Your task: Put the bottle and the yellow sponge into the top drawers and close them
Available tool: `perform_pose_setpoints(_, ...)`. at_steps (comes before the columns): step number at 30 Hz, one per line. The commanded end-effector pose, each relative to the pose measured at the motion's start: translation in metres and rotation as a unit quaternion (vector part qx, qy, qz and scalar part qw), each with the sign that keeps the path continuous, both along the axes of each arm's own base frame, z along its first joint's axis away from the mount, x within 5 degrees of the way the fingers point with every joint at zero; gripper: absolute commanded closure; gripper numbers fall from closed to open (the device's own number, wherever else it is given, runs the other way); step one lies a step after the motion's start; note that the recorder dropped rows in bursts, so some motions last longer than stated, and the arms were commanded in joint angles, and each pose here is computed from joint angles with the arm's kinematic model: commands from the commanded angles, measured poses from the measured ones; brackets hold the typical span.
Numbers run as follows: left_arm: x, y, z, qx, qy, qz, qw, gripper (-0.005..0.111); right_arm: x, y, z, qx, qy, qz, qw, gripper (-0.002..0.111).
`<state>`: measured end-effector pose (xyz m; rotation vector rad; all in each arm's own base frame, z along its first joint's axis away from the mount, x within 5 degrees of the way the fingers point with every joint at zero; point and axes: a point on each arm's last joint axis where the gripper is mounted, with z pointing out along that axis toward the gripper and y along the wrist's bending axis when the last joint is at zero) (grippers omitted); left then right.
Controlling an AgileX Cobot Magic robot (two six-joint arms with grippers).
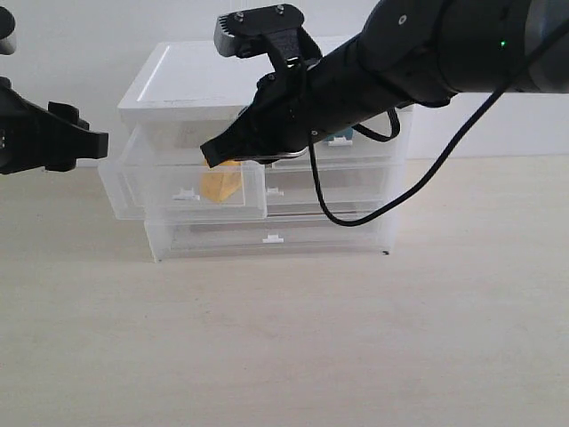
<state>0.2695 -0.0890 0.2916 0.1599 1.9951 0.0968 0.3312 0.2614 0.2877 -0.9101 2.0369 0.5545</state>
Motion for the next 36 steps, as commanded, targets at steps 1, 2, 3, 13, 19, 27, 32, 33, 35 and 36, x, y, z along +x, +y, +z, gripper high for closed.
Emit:
perform_pose_setpoints(1,-0.001,0.000,0.000,-0.003,0.000,-0.003,1.000,0.046,0.000,-0.004,0.004,-0.004,-0.001,-0.003,1.000,0.108)
perform_pose_setpoints(2,-0.001,0.000,0.000,-0.003,0.000,-0.003,1.000,0.046,0.000,-0.004,0.004,-0.005,-0.002,-0.003,1.000,0.108)
perform_pose_setpoints(3,-0.001,0.000,0.000,-0.003,0.000,-0.003,1.000,0.046,0.000,-0.004,0.004,-0.005,-0.002,-0.003,1.000,0.108)
perform_pose_setpoints(13,-0.001,0.000,0.000,-0.003,0.000,-0.003,1.000,0.046,0.011,0.013,-0.015,0.016,-0.014,-0.030,0.999,0.108)
perform_pose_setpoints(19,-0.001,0.000,0.000,0.001,0.000,-0.004,1.000,0.046,0.009,0.051,-0.019,0.037,-0.019,-0.010,0.999,0.108)
perform_pose_setpoints(27,-0.001,0.000,0.000,0.007,0.000,-0.007,1.000,0.046,0.005,0.064,0.010,0.063,-0.027,0.017,0.998,0.108)
perform_pose_setpoints(32,-0.001,0.000,0.000,0.007,0.000,-0.007,1.000,0.046,0.001,0.062,0.011,0.043,-0.021,0.035,0.998,0.108)
perform_pose_setpoints(33,-0.001,0.000,0.000,0.007,0.000,-0.007,1.000,0.046,0.001,0.062,0.012,0.045,-0.016,0.029,0.998,0.108)
perform_pose_setpoints(35,-0.001,0.000,0.000,0.007,0.000,-0.007,1.000,0.046,0.001,0.059,0.015,0.045,-0.012,0.015,0.999,0.108)
perform_pose_setpoints(36,-0.001,0.000,0.000,0.007,0.000,-0.007,1.000,0.046,0.001,0.056,0.017,0.042,-0.016,0.011,0.999,0.108)
